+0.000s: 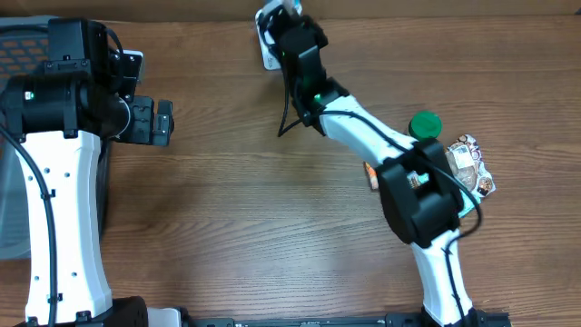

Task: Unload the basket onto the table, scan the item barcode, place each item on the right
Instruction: 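Hold the green pack under the scanner with the right gripper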

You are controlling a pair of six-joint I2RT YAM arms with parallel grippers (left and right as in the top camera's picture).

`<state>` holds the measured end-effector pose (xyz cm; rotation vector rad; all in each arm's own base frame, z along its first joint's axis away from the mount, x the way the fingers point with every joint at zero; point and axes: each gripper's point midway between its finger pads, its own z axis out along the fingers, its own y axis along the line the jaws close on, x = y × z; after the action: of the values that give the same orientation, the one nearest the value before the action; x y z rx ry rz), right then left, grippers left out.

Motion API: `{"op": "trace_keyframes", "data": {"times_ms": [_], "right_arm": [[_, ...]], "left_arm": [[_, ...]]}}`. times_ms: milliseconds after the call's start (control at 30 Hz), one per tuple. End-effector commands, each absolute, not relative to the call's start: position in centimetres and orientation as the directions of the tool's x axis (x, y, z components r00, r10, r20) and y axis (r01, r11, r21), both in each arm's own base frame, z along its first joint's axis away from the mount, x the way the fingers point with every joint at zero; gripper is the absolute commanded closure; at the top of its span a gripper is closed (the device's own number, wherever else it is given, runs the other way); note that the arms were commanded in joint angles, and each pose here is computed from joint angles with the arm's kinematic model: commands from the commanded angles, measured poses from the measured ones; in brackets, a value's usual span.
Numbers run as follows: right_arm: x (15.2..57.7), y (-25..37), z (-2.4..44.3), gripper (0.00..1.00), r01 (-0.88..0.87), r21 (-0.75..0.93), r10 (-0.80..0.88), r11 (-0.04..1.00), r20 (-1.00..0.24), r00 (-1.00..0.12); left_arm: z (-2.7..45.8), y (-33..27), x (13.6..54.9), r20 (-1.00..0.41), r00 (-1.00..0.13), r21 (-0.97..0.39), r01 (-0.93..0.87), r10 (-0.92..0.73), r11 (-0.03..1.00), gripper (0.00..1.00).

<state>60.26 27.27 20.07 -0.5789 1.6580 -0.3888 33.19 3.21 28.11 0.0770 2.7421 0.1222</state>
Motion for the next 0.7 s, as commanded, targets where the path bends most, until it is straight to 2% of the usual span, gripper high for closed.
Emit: {"op": "trace_keyframes", "data": {"times_ms": [0,167,667], "right_arm": [[61.4,28.3,16.8,0.96,-0.187,-0.778,-0.794,0.6,-0.608,-0.016],[61.6,28.8,13.9,0.96,-0.221,-0.862,-0.882,0.457,-0.472,0.017],[61.5,29.3,13.9,0.96,-0.212,-0.862,-0.879,0.46,-0.476,0.03]], "left_arm": [[28.3,3.2,33.4,-0.387,-0.918,0.103,0.047,0.083,0.994,0.0],[28.3,3.2,33.4,-0.387,-0.918,0.103,0.047,0.083,0.994,0.0],[28.3,3.2,33.4,-0.387,-0.918,0.103,0.047,0.083,0.994,0.01]]}}
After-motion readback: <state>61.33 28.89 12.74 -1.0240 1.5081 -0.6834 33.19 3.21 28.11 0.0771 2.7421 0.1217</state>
